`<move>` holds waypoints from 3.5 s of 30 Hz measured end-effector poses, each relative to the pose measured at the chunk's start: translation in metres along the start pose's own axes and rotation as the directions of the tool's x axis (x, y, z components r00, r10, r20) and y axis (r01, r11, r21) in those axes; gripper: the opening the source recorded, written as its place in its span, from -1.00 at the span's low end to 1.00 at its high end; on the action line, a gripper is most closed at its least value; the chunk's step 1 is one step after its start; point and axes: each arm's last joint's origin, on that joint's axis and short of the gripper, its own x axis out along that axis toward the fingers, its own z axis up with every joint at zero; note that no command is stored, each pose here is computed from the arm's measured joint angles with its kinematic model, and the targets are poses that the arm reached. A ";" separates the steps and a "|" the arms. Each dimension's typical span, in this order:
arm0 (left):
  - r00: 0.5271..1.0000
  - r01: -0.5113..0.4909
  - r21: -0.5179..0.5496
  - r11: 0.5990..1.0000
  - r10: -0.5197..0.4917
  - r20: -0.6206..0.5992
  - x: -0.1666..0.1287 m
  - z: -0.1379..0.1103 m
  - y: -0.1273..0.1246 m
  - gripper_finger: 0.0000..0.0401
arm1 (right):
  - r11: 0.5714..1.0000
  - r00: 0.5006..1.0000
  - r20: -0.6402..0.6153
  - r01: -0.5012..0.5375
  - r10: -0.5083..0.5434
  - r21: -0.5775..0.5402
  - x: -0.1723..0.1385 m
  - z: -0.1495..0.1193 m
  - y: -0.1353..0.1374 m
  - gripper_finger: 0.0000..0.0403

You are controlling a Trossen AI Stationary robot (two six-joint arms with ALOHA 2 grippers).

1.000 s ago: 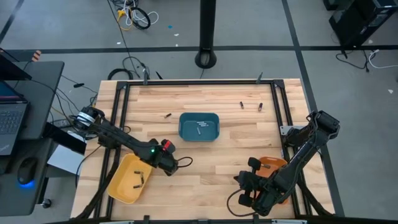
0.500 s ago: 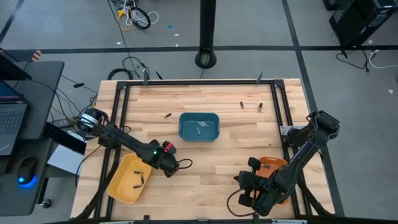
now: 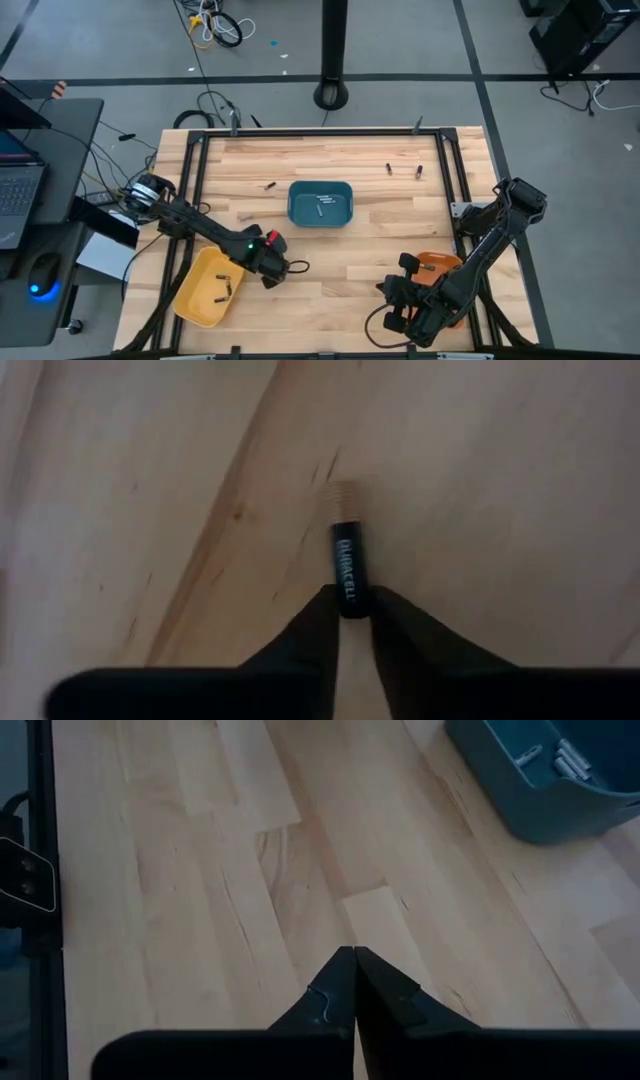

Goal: Sort batteries
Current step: Put the black battery into the yellow bin

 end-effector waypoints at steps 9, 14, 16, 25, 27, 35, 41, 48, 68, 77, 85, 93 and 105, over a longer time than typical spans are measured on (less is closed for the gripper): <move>0.996 -0.063 0.127 0.990 0.055 0.064 0.000 0.003 0.001 -0.92 | 1.000 1.000 0.002 -0.007 0.007 0.000 -0.001 -0.001 0.001 -0.94; 0.995 -0.074 0.207 0.976 0.058 0.083 -0.007 0.008 -0.005 -0.92 | 1.000 1.000 0.004 -0.009 0.009 -0.005 -0.001 0.000 0.001 -0.94; 0.992 -0.091 0.226 0.970 0.067 0.110 -0.012 0.011 -0.008 -0.94 | 1.000 1.000 0.004 -0.010 0.010 -0.005 -0.001 0.000 0.001 -0.94; 0.992 -0.068 0.281 0.957 0.035 0.120 -0.031 0.015 -0.020 -0.98 | 1.000 1.000 0.008 -0.018 0.018 -0.014 -0.001 0.000 0.002 -0.94; 0.991 -0.055 0.267 0.962 0.020 0.132 -0.031 0.017 -0.021 -0.98 | 1.000 1.000 0.011 -0.022 0.023 -0.011 -0.001 0.000 0.003 -0.94; 0.937 0.205 0.240 0.949 -0.261 0.232 -0.038 0.031 -0.046 -0.75 | 0.997 0.997 0.033 -0.074 0.074 0.003 0.032 0.003 0.015 -0.87; 0.899 0.288 0.182 0.940 -0.330 0.287 -0.033 0.037 -0.059 -0.44 | 0.999 0.998 0.044 -0.033 0.033 -0.001 0.072 0.003 0.016 -0.76; 0.903 0.268 0.185 0.946 -0.313 0.295 -0.006 0.037 -0.070 -0.10 | 0.997 1.000 0.017 -0.001 0.002 -0.074 0.140 0.008 0.011 -0.91; 0.856 0.289 0.194 0.937 -0.344 0.385 -0.006 0.045 -0.077 0.07 | 0.992 1.000 0.024 0.014 -0.011 -0.123 0.174 0.017 -0.001 -0.94; 0.848 0.239 0.261 0.935 -0.331 0.413 -0.007 0.046 -0.077 0.07 | 0.963 0.998 0.033 0.059 -0.052 -0.263 0.134 0.026 -0.009 -0.79; 0.842 0.140 0.306 0.942 -0.276 0.463 -0.003 0.037 -0.076 -0.07 | 0.929 0.988 -0.046 -0.156 0.150 -0.334 0.171 0.055 -0.048 -0.56; 0.812 0.168 0.345 0.923 -0.328 0.482 0.005 0.020 -0.078 -0.33 | 0.890 0.980 -0.079 -0.200 0.183 -0.410 0.179 0.063 -0.061 -0.37; 0.795 0.189 0.358 0.915 -0.356 0.491 0.005 0.014 -0.081 -0.35 | 0.911 0.970 -0.098 -0.244 0.224 -0.333 0.194 0.045 -0.086 -0.33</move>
